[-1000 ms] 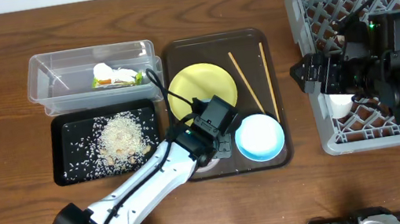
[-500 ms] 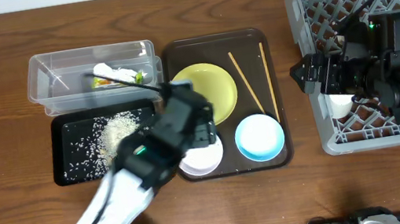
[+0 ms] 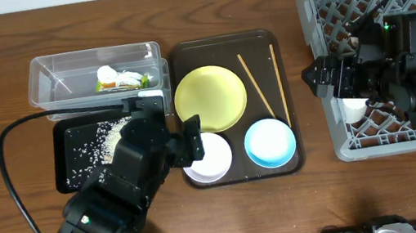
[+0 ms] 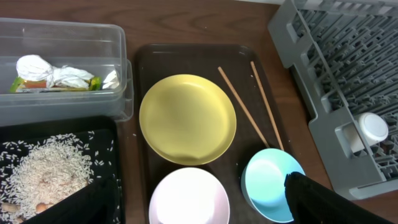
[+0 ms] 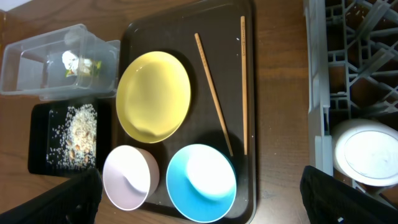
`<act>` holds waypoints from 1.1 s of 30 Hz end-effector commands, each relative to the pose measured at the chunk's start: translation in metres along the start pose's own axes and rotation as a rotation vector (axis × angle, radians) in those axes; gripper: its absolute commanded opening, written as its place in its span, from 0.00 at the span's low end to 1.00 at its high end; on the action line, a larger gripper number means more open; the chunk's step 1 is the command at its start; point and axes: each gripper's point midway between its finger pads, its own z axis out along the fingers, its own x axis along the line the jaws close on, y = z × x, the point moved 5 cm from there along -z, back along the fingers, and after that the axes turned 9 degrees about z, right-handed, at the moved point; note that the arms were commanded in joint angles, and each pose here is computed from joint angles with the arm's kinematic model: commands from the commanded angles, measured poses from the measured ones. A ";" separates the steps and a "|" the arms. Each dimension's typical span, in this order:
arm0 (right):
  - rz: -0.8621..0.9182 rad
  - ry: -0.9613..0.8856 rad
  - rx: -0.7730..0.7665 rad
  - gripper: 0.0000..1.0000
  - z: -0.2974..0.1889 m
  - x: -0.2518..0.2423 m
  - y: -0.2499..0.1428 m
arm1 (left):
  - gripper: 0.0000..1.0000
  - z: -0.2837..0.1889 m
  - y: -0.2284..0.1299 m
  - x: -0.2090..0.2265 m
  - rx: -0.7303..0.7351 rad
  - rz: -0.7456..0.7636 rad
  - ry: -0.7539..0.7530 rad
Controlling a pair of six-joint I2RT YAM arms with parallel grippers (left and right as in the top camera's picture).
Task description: Sort waste into correct bins and load items into the dishwasher rack
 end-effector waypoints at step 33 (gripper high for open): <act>0.003 0.004 0.006 0.99 0.001 0.002 -0.002 | 0.89 -0.020 -0.055 0.099 -0.504 0.124 0.211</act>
